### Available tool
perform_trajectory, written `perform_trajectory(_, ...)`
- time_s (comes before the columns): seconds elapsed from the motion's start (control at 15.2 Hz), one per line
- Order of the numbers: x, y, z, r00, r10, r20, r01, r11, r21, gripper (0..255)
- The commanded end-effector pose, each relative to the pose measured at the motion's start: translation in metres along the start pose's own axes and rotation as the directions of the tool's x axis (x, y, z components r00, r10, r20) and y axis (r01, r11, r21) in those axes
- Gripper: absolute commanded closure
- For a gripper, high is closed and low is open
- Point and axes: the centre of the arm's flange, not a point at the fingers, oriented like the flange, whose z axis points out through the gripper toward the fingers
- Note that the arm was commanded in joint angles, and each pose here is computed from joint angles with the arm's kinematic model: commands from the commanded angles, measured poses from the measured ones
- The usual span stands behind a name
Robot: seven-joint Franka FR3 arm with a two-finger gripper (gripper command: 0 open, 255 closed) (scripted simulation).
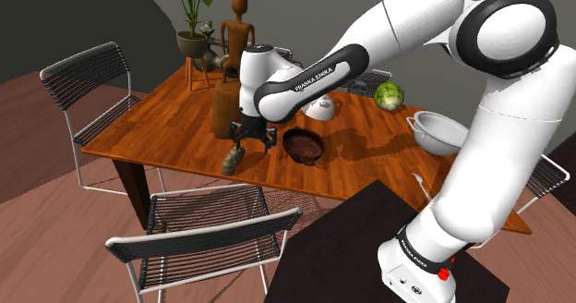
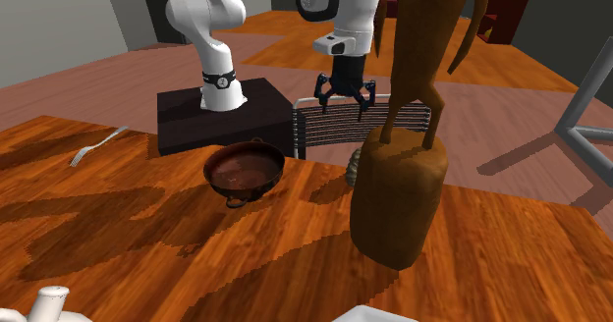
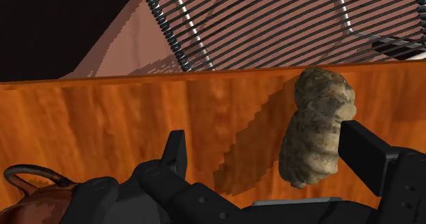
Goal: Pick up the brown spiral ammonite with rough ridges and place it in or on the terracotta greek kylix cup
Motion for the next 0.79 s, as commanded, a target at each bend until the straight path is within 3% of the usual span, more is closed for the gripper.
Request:
perform_trajectory(0.0,0.011,-0.020,0.014,0.998,0.057,-0.009,-0.057,0.998,0.001,0)
perform_trajectory(0.33,0.040,-0.065,0.049,0.982,0.188,-0.028,-0.188,0.982,0.008,0)
perform_trajectory(0.73,0.042,-0.067,0.076,0.981,0.193,-0.028,-0.193,0.981,0.008,0)
